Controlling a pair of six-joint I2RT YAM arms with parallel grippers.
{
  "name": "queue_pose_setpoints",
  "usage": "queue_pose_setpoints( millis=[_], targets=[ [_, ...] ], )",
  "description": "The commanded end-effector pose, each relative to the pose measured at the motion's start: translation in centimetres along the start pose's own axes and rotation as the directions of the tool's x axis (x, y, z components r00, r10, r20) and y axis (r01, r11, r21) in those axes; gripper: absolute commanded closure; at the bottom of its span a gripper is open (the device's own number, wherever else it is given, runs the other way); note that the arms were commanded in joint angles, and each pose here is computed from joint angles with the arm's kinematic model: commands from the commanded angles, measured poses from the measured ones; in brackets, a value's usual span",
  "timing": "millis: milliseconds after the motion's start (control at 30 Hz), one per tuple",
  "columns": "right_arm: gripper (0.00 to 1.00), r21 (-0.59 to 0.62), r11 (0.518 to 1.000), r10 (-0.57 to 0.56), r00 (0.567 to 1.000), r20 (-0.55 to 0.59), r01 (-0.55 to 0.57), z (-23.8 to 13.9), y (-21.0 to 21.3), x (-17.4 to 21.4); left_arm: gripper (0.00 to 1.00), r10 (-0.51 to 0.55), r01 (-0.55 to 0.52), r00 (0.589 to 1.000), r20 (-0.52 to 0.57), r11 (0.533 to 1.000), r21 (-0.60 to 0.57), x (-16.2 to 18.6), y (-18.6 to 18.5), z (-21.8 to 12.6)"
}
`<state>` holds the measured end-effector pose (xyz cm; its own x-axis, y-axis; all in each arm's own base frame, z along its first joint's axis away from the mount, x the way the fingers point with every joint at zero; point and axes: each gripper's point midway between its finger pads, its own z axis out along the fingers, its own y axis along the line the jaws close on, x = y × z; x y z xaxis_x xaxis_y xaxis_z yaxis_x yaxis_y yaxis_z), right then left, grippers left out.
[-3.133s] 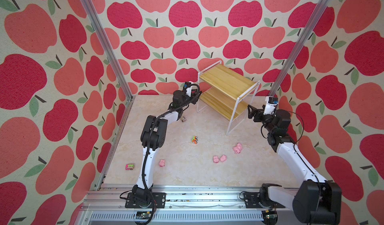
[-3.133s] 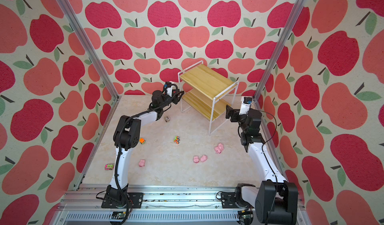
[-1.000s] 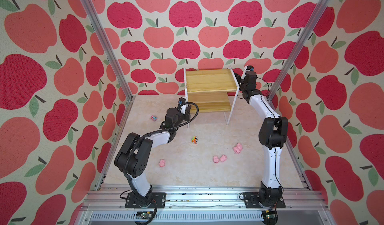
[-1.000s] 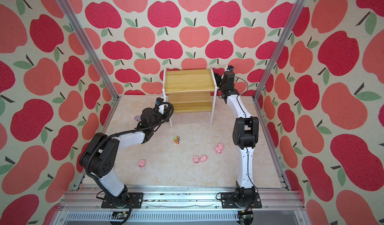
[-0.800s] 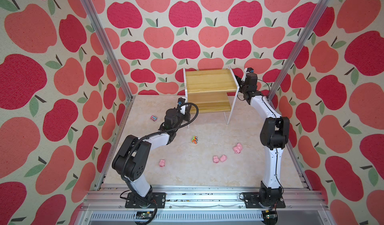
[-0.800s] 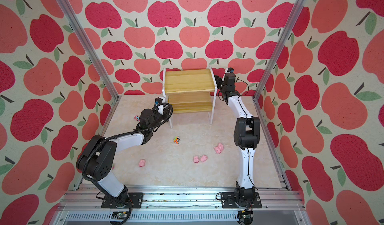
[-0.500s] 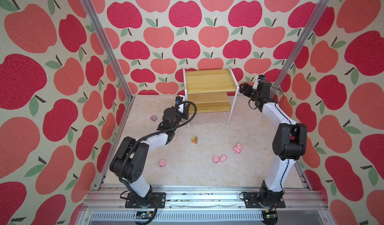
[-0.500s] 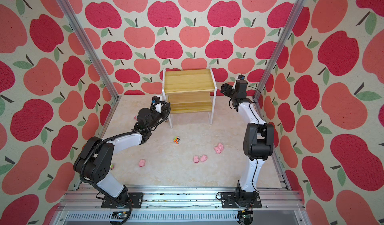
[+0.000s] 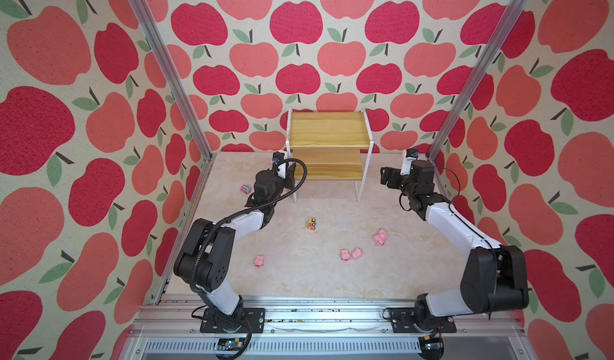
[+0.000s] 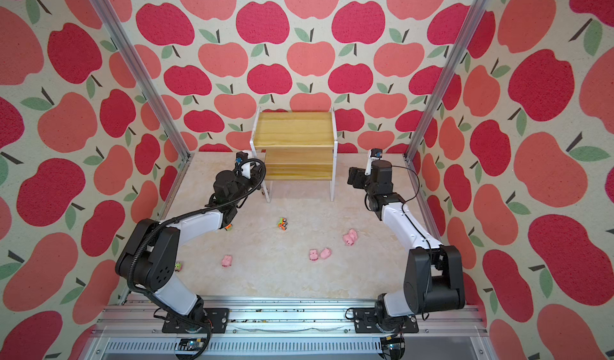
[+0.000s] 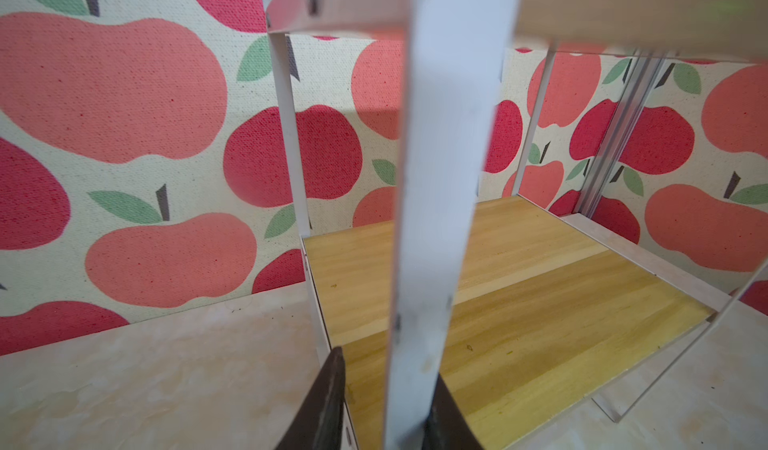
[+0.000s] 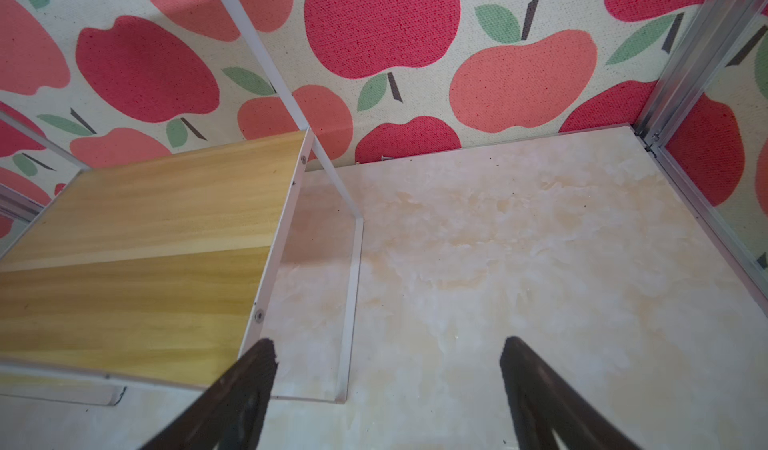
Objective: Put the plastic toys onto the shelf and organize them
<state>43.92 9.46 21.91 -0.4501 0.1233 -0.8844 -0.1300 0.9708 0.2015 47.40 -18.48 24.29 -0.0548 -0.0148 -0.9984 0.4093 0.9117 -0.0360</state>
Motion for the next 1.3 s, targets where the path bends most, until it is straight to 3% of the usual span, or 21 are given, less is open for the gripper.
queue_pose_setpoints(
  millis=[0, 100, 267, 333, 633, 833, 1000, 1133, 1267],
  targets=[
    [0.12, 0.04, 0.998, -0.039, 0.999, -0.031, 0.04, -1.7, -0.6, 1.6, 0.67, -0.012, 0.012, 1.0, -0.002, 0.999, -0.034, -0.9, 0.7, -0.1],
    [0.12, 0.044, 0.998, -0.048, 0.994, -0.097, 0.052, -2.7, -0.5, 4.4, 0.58, -0.003, 0.003, 1.0, -0.01, 1.0, -0.009, -0.8, -0.3, -0.4],
    [0.12, 0.006, 0.997, -0.072, 0.985, -0.156, 0.073, -4.4, 1.3, 8.2, 0.29, -0.018, 0.018, 0.999, -0.028, 1.0, -0.001, -0.1, -1.3, -2.4],
    [0.12, -0.014, 0.994, -0.105, 0.981, -0.165, 0.104, -4.8, 2.3, 9.3, 0.23, -0.035, 0.035, 0.998, -0.046, 0.999, -0.019, 0.5, -1.3, -3.6],
    [0.12, -0.201, 0.937, -0.327, 0.919, -0.221, 0.285, -5.3, 9.4, 14.2, 0.15, -0.203, 0.173, 0.961, -0.187, 0.971, -0.166, 4.5, -0.1, -9.6],
    [0.12, -0.293, 0.864, -0.484, 0.835, -0.26, 0.41, -6.3, 12.8, 17.0, 0.1, -0.312, 0.214, 0.887, -0.341, 0.931, -0.295, 7.6, 0.8, -13.6],
    [0.12, -0.389, 0.82, -0.53, 0.813, -0.243, 0.419, -7.0, 16.5, 18.4, 0.01, -0.361, 0.199, 0.812, -0.459, 0.91, -0.365, 8.9, 1.1, -16.3],
    [0.12, -0.469, 0.784, -0.552, 0.803, -0.227, 0.406, -6.9, 20.3, 19.9, 0.01, -0.347, 0.162, 0.753, -0.56, 0.921, -0.353, 8.9, 0.5, -17.7],
    [0.12, -0.488, 0.731, -0.632, 0.742, -0.222, 0.477, -6.1, 23.4, 21.3, 0.01, -0.347, 0.147, 0.654, -0.673, 0.93, -0.337, 9.7, -0.3, -18.6]
  ],
)
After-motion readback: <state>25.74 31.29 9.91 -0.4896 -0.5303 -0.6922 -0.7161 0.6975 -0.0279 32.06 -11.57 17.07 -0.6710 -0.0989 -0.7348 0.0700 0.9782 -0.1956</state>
